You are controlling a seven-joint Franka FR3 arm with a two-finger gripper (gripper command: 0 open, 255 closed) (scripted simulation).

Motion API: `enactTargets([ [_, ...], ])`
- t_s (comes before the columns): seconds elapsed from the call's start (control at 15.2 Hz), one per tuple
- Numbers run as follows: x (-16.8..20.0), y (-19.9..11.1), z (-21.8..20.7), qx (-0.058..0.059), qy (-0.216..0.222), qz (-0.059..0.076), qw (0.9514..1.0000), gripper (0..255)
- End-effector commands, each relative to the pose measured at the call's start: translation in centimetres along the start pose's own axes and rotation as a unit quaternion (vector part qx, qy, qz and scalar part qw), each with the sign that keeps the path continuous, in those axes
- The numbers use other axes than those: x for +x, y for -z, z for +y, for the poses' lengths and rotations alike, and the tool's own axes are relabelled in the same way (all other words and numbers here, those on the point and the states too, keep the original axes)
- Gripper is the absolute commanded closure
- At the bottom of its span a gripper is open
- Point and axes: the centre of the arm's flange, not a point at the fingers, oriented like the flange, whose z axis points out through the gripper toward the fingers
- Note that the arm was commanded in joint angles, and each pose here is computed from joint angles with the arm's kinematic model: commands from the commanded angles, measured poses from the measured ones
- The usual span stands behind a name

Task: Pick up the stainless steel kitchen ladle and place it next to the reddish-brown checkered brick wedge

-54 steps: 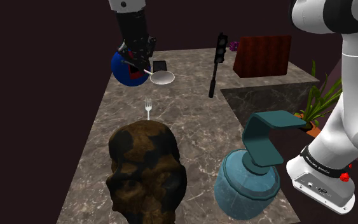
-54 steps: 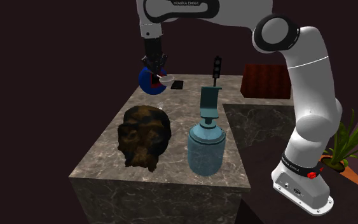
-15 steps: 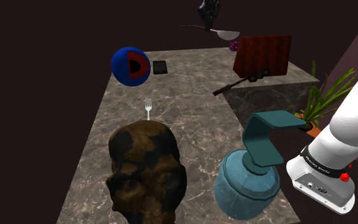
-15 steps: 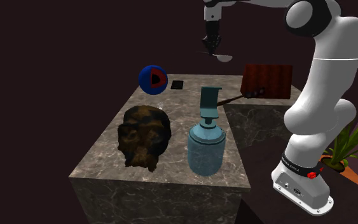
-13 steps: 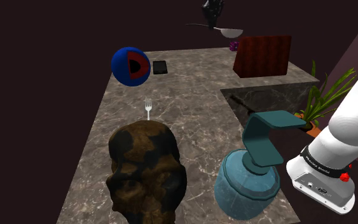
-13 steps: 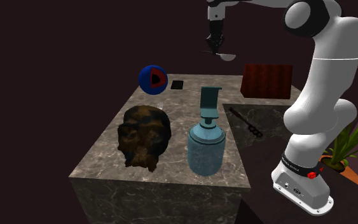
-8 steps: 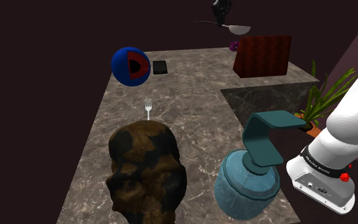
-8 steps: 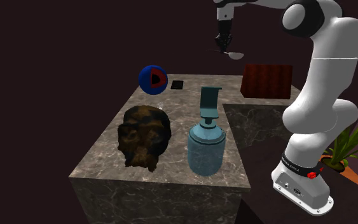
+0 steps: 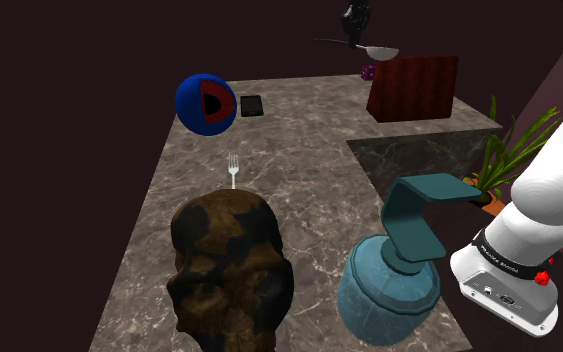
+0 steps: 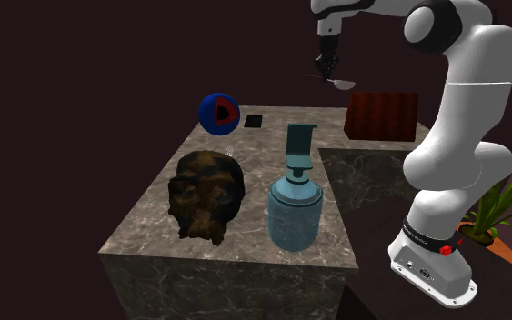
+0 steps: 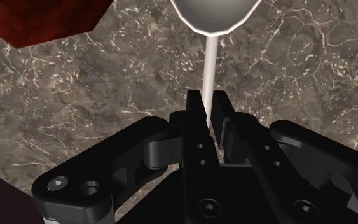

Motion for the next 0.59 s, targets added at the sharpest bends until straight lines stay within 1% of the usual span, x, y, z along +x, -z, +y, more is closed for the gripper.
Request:
enactTargets([
  [0.0,0.0,-0.9,0.0,0.0,0.0,0.0,1.0,255],
  [0.53,0.2,-5.1,-0.2,0.0,0.0,0.0,1.0,255],
])
